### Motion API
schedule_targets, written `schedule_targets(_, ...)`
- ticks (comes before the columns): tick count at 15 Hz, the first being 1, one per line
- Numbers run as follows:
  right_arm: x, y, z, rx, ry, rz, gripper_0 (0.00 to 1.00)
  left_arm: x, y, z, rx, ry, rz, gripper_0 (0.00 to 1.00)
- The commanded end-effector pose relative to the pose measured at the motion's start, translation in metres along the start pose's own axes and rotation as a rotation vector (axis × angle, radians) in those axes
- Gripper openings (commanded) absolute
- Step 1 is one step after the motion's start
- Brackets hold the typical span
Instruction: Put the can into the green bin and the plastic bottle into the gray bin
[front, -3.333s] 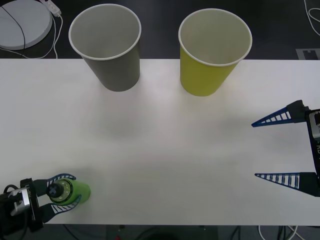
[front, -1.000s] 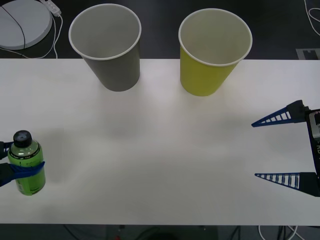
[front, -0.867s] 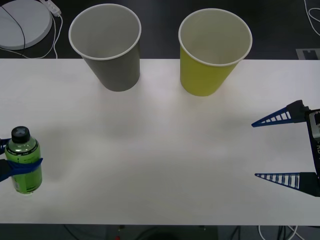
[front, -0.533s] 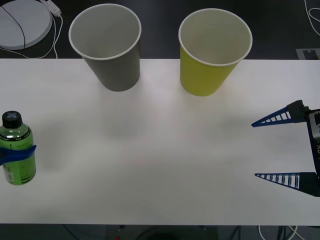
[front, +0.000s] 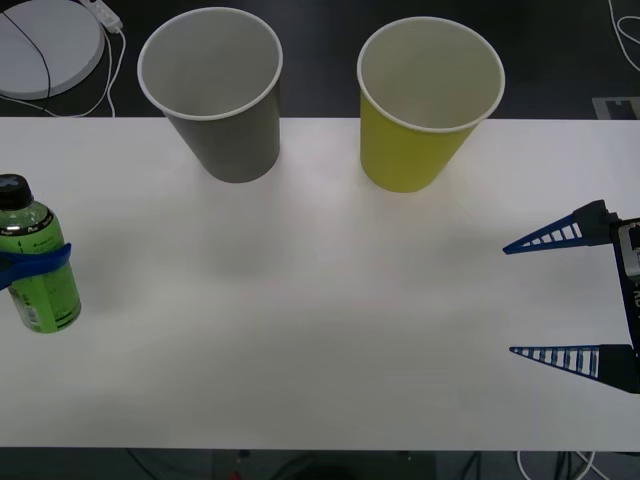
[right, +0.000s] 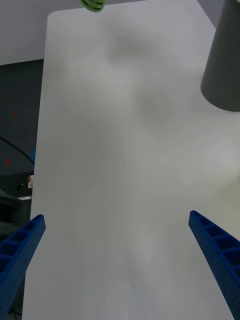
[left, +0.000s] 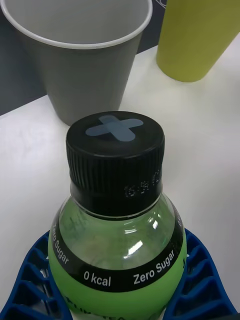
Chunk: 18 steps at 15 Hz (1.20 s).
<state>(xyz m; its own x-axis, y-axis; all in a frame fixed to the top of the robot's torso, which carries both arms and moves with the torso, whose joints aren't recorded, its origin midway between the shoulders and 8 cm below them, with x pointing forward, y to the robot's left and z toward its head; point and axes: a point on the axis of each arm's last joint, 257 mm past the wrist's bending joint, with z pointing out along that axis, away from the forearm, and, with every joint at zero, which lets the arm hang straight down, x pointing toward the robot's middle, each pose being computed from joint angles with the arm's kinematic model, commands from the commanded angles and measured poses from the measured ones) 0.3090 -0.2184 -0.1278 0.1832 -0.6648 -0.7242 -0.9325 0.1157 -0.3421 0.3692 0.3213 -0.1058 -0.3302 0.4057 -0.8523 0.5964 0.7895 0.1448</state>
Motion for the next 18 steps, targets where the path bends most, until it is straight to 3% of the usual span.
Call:
schedule_targets(1, 0.0, 0.0, 0.0, 0.0, 0.0, 0.0, 1.0, -0.008, 0.007, -0.002, -0.047, 0.013, 0.009, 0.0)
schedule_targets(8, 0.0, 0.0, 0.0, 0.0, 0.0, 0.0, 1.0, -0.029, 0.02, -0.005, -0.086, 0.041, 0.011, 0.0)
schedule_targets(10, 0.0, 0.0, 0.0, 0.0, 0.0, 0.0, 1.0, -0.033, 0.026, -0.01, -0.095, 0.073, 0.023, 0.0)
schedule_targets(16, 0.0, 0.0, 0.0, 0.0, 0.0, 0.0, 1.0, -0.055, 0.049, -0.019, -0.103, 0.147, 0.057, 0.0)
schedule_targets(18, 0.0, 0.0, 0.0, 0.0, 0.0, 0.0, 1.0, -0.063, 0.053, -0.018, -0.083, 0.155, 0.042, 0.0)
